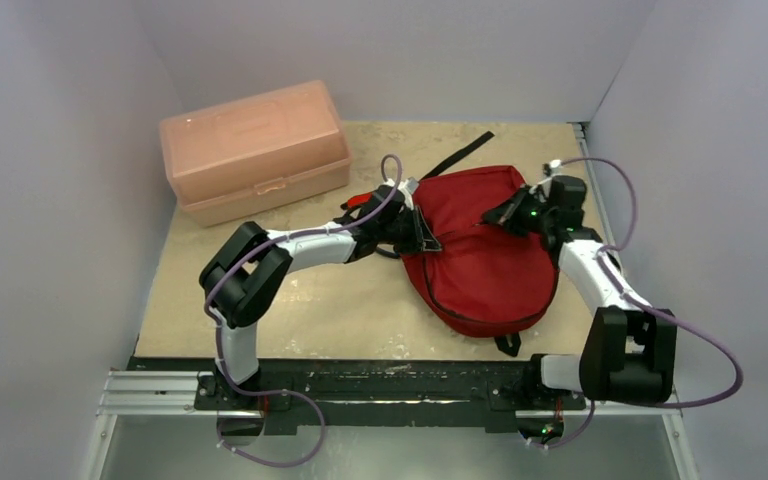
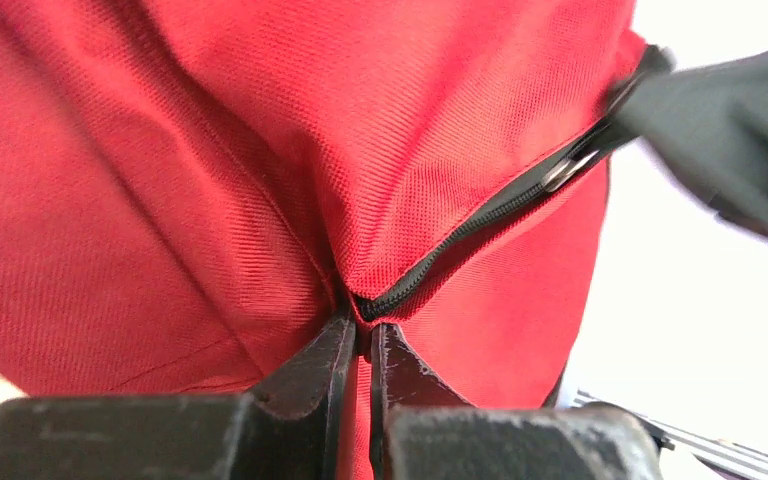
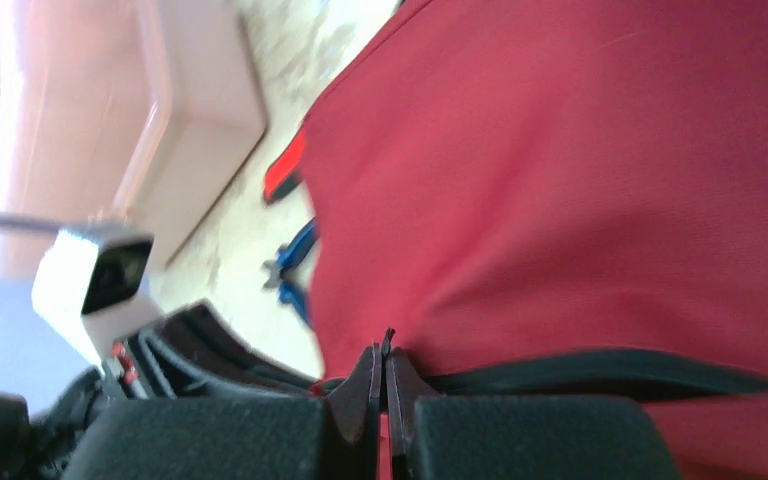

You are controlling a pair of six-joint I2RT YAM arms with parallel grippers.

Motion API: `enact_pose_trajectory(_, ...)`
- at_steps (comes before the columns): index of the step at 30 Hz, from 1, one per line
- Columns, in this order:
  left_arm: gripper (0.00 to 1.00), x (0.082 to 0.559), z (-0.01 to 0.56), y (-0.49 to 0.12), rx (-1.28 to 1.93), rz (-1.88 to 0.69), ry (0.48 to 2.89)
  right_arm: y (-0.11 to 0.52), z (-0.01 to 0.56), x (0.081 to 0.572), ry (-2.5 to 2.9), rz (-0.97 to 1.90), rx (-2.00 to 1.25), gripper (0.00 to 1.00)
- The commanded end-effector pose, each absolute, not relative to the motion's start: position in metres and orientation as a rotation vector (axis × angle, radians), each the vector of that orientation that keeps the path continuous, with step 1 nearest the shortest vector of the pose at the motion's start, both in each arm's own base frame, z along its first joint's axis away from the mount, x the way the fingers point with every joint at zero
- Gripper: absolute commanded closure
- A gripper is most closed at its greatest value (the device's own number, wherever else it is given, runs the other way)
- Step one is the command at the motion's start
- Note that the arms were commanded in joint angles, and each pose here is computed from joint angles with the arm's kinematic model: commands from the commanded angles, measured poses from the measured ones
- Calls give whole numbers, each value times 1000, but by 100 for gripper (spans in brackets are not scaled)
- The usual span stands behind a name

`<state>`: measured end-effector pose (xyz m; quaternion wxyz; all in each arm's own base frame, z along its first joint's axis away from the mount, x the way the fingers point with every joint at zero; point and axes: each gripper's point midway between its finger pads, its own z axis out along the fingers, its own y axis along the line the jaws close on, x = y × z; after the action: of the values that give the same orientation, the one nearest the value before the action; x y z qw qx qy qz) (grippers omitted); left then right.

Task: Pack the student bag
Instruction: Zip the student bag at the center of the board.

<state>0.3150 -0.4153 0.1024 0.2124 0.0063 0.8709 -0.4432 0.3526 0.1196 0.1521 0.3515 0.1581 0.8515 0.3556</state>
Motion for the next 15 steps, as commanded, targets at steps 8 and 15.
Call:
enact_pose_trajectory(8, 100, 313, 80, -390, -18, -1111, 2457, -85, 164, 367, 2054, 410, 694, 100)
enact_pose_trajectory(15, 94, 310, 107, -400, 30, -1182, 2453, -97, 173, 349, 2096, 256, 689, 64)
